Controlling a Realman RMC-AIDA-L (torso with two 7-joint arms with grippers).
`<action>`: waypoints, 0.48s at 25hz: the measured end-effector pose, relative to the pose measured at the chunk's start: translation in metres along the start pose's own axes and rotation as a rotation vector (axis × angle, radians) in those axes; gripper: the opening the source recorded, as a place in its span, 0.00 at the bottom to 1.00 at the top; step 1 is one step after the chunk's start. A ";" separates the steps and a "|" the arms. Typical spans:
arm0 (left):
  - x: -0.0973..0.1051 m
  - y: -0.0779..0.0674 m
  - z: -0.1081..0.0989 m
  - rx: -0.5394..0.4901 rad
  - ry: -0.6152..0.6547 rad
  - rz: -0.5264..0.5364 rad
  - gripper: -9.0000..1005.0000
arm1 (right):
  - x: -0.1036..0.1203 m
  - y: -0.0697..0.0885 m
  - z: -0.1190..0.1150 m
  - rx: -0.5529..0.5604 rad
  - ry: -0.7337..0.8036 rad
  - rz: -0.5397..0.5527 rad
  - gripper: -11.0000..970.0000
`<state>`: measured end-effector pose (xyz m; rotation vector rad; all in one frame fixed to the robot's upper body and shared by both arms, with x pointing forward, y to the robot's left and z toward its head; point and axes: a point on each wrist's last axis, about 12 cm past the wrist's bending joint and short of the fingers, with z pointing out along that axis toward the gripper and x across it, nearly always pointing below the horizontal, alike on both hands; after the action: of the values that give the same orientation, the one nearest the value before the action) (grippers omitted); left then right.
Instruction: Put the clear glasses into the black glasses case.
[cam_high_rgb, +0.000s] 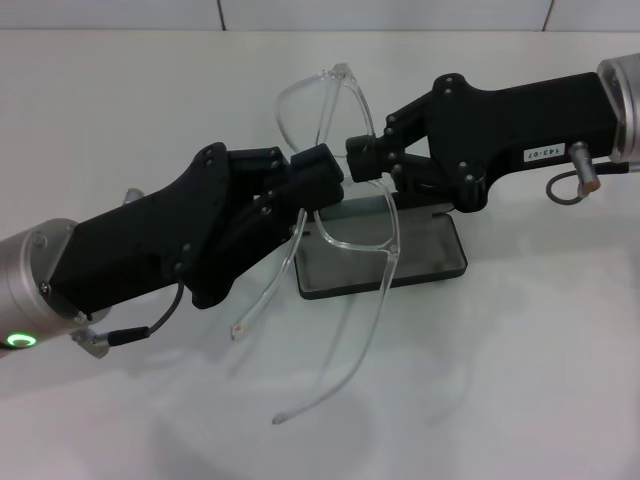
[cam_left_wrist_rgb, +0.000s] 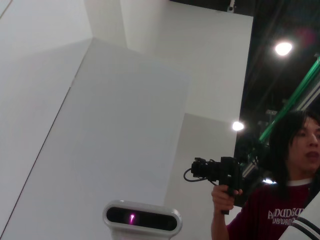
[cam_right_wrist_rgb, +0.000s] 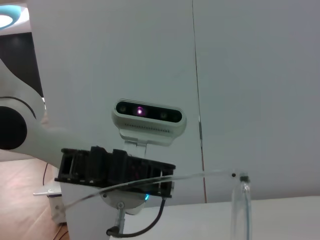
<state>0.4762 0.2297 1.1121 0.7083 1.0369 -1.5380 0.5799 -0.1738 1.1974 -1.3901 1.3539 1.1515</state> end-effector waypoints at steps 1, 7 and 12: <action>0.000 0.000 0.000 0.000 0.001 -0.001 0.09 | 0.000 0.000 0.001 -0.003 -0.001 0.000 0.07; 0.005 0.000 0.000 -0.003 0.008 -0.015 0.09 | 0.000 0.001 0.003 -0.011 -0.014 0.002 0.07; 0.012 0.002 0.002 -0.008 0.016 -0.029 0.09 | -0.001 -0.001 0.004 -0.004 -0.033 -0.001 0.07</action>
<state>0.4754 0.2225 1.1023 0.7036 1.0690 -1.5548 0.5806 -0.1696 1.1978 -1.3683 1.3280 1.1725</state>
